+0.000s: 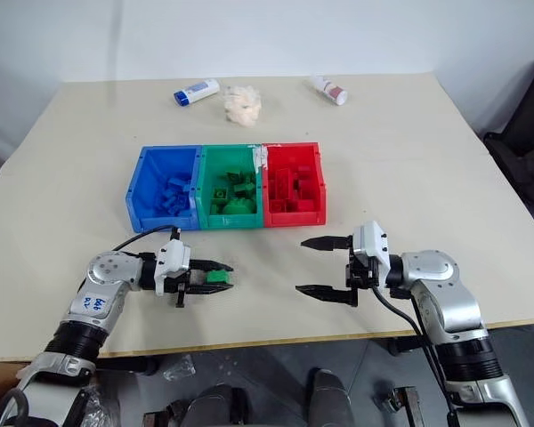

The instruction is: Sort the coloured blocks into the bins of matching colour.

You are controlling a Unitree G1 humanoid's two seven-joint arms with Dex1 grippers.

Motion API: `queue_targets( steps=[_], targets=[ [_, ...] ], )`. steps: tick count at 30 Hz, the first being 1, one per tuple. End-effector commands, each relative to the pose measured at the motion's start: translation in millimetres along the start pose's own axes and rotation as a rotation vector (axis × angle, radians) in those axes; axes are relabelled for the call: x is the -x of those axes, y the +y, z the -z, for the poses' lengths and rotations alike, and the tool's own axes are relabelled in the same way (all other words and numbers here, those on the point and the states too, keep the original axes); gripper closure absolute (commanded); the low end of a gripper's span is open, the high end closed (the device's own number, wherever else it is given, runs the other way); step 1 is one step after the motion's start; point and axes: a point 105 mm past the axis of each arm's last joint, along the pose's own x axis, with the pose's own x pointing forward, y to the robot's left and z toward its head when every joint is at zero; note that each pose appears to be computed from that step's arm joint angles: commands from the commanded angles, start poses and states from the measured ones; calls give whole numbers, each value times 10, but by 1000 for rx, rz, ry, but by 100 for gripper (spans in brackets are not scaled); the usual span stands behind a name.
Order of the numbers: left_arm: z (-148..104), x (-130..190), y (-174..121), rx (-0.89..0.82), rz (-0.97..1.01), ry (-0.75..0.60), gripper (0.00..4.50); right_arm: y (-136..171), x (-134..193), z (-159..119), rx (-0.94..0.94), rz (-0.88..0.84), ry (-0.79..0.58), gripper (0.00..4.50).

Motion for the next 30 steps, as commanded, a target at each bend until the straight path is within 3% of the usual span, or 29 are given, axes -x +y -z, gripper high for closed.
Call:
queue_targets(
  steps=[1, 6, 16, 24, 30],
  targets=[
    [-122, 12, 43, -29, 10, -38, 355, -48, 31, -149, 32, 48, -64, 0],
    [-315, 38, 196, -76, -50, -60, 355, -81, 36, -190, 32, 80, -98, 0],
    [-937, 92, 891, -181, -298, -109, 355, -182, 26, -384, 46, 168, -205, 0],
    [-983, -29, 1209, -181, -359, -116, 355, -335, 35, -465, 61, 288, -252, 0],
    [-939, -83, 1278, -164, -353, -109, 158, -396, 69, -469, 80, 313, -232, 0]
  ],
)
